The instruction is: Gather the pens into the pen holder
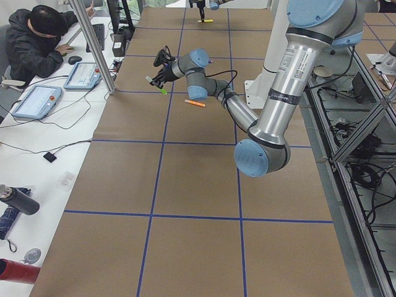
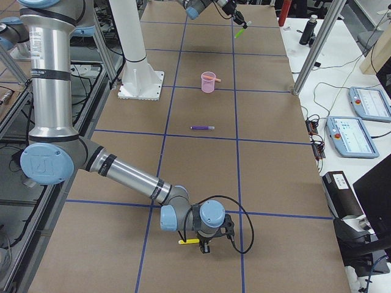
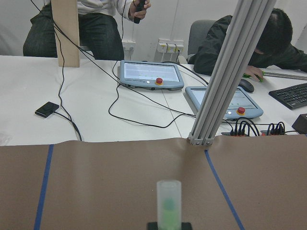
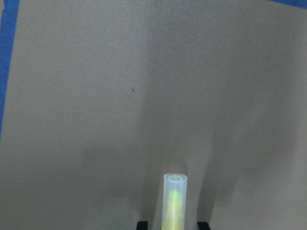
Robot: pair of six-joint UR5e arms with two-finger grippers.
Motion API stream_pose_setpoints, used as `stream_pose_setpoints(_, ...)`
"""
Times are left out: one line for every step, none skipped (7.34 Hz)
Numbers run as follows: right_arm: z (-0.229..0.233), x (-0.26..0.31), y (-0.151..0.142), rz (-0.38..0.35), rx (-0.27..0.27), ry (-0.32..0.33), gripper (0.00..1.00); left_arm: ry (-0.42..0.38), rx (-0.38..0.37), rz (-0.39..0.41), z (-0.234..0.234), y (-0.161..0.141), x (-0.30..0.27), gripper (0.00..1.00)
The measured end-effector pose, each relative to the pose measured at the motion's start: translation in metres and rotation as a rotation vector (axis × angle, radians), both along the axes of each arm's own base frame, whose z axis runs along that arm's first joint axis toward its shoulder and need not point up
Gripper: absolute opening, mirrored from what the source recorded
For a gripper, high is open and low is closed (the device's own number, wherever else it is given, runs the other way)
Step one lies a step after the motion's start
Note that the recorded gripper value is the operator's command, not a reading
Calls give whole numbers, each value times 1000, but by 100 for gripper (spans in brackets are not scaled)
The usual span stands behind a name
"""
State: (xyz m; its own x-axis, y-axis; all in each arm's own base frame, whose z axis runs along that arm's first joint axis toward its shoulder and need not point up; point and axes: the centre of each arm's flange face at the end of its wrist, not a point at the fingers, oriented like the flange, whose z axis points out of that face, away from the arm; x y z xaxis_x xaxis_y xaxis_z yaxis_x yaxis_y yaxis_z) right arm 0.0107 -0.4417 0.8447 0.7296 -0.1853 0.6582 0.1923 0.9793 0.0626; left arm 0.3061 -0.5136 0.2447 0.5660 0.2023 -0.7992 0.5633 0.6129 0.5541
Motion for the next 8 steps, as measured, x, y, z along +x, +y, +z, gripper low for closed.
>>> stream_pose_setpoints(0, 0, 0, -1, -1, 0, 40, 0, 0, 0, 0, 0, 0, 0)
stream_pose_setpoints(0, -1, 0, -2, -1, 1, 40, 1, 1, 0, 0, 0, 0, 0)
stream_pose_setpoints(1, -1, 0, -3, -2, 1, 29, 1, 1, 0, 0, 0, 0, 0)
stream_pose_setpoints(1, -1, 1, -3, -2, 1, 21, 0, 0, 0, 0, 0, 0, 0)
stream_pose_setpoints(1, -1, 1, -3, -3, 1, 14, 0, 0, 0, 0, 0, 0, 0)
stream_pose_setpoints(1, -1, 0, -4, -3, 1, 2, 0, 0, 0, 0, 0, 0, 0)
stream_pose_setpoints(1, -1, 1, -3, -3, 1, 0, 0, 0, 0, 0, 0, 0, 0)
stream_pose_setpoints(1, -1, 1, -3, -5, 1, 0, 0, 0, 0, 0, 0, 0, 0)
